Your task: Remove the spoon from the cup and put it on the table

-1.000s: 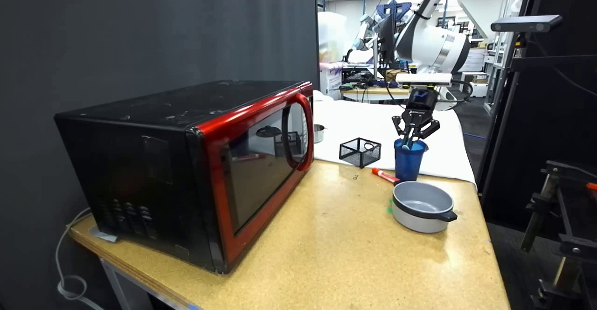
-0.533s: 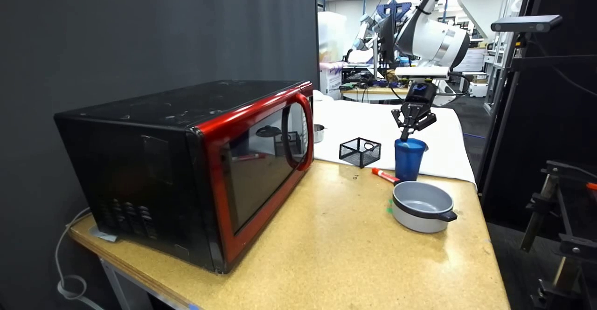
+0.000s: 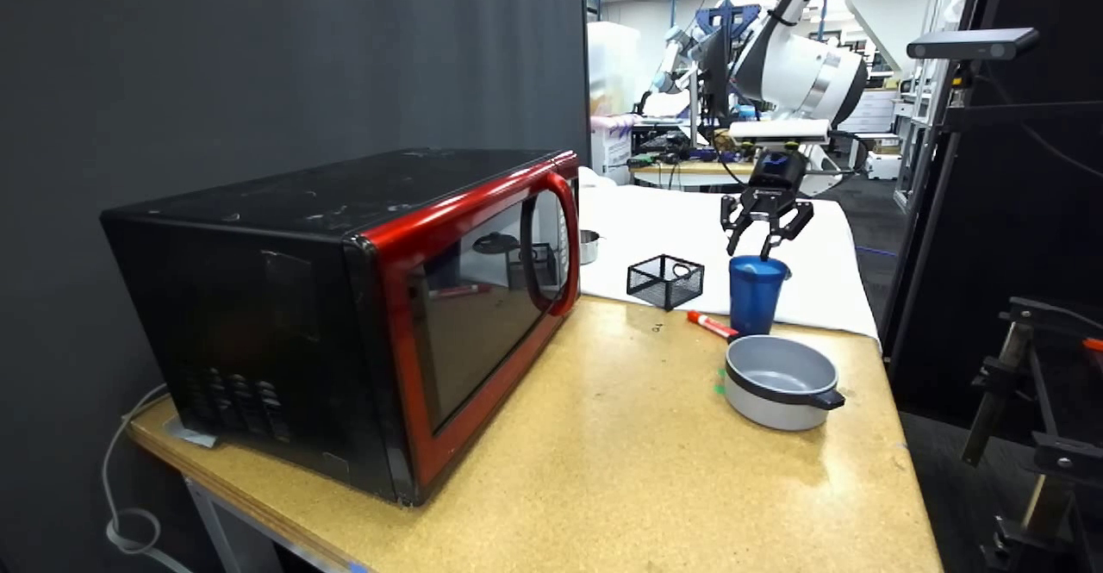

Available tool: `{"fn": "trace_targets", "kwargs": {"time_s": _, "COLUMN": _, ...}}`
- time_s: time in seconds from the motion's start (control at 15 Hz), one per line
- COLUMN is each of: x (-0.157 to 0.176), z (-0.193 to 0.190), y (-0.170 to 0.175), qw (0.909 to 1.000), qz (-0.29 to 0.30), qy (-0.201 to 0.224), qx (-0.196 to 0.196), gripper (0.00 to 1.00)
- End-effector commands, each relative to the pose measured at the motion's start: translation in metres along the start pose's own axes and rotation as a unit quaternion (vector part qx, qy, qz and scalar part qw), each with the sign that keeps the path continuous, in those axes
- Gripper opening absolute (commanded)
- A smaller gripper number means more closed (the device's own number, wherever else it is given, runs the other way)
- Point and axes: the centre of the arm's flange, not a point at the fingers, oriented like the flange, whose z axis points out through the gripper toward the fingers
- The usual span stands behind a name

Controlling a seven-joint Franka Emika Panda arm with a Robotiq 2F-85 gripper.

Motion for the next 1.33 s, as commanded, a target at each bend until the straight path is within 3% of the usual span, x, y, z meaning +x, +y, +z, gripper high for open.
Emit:
{"fn": "trace_targets", "kwargs": {"time_s": 0.0, "x": -0.001, "z": -0.001, "y": 0.008, "qw": 0.9998, "qz": 0.005, "qy": -0.016, "qx": -0.006, "gripper": 0.58}}
{"fn": "trace_targets", "kwargs": {"time_s": 0.07, "x": -0.002, "z": 0.001, "y": 0.01, "qw": 0.9998, "qz": 0.006, "qy": -0.018, "qx": -0.009, "gripper": 0.49}}
{"fn": "trace_targets", "kwargs": {"time_s": 0.2, "x": -0.003, "z": 0.005, "y": 0.015, "qw": 0.9996, "qz": 0.007, "qy": -0.023, "qx": -0.013, "gripper": 0.41}}
{"fn": "trace_targets", "kwargs": {"time_s": 0.33, "x": -0.004, "z": 0.009, "y": 0.018, "qw": 0.9995, "qz": 0.009, "qy": -0.025, "qx": -0.017, "gripper": 0.47}}
{"fn": "trace_targets", "kwargs": {"time_s": 0.47, "x": -0.006, "z": 0.012, "y": 0.021, "qw": 0.9994, "qz": 0.007, "qy": -0.027, "qx": -0.021, "gripper": 0.72}}
{"fn": "trace_targets", "kwargs": {"time_s": 0.67, "x": -0.01, "z": 0.017, "y": 0.022, "qw": 0.9993, "qz": 0.004, "qy": -0.026, "qx": -0.025, "gripper": 0.86}}
{"fn": "trace_targets", "kwargs": {"time_s": 0.8, "x": -0.013, "z": 0.021, "y": 0.021, "qw": 0.9992, "qz": 0.002, "qy": -0.026, "qx": -0.028, "gripper": 0.89}}
{"fn": "trace_targets", "kwargs": {"time_s": 0.87, "x": -0.014, "z": 0.022, "y": 0.021, "qw": 0.9992, "qz": 0.001, "qy": -0.026, "qx": -0.03, "gripper": 0.81}}
{"fn": "trace_targets", "kwargs": {"time_s": 0.93, "x": -0.014, "z": 0.024, "y": 0.02, "qw": 0.9992, "qz": 0.001, "qy": -0.026, "qx": -0.031, "gripper": 0.62}}
{"fn": "trace_targets", "kwargs": {"time_s": 1.0, "x": -0.014, "z": 0.025, "y": 0.019, "qw": 0.9991, "qz": 0.001, "qy": -0.027, "qx": -0.033, "gripper": 0.61}}
{"fn": "trace_targets", "kwargs": {"time_s": 1.27, "x": -0.012, "z": 0.024, "y": 0.018, "qw": 0.999, "qz": 0.003, "qy": -0.03, "qx": -0.033, "gripper": 0.34}}
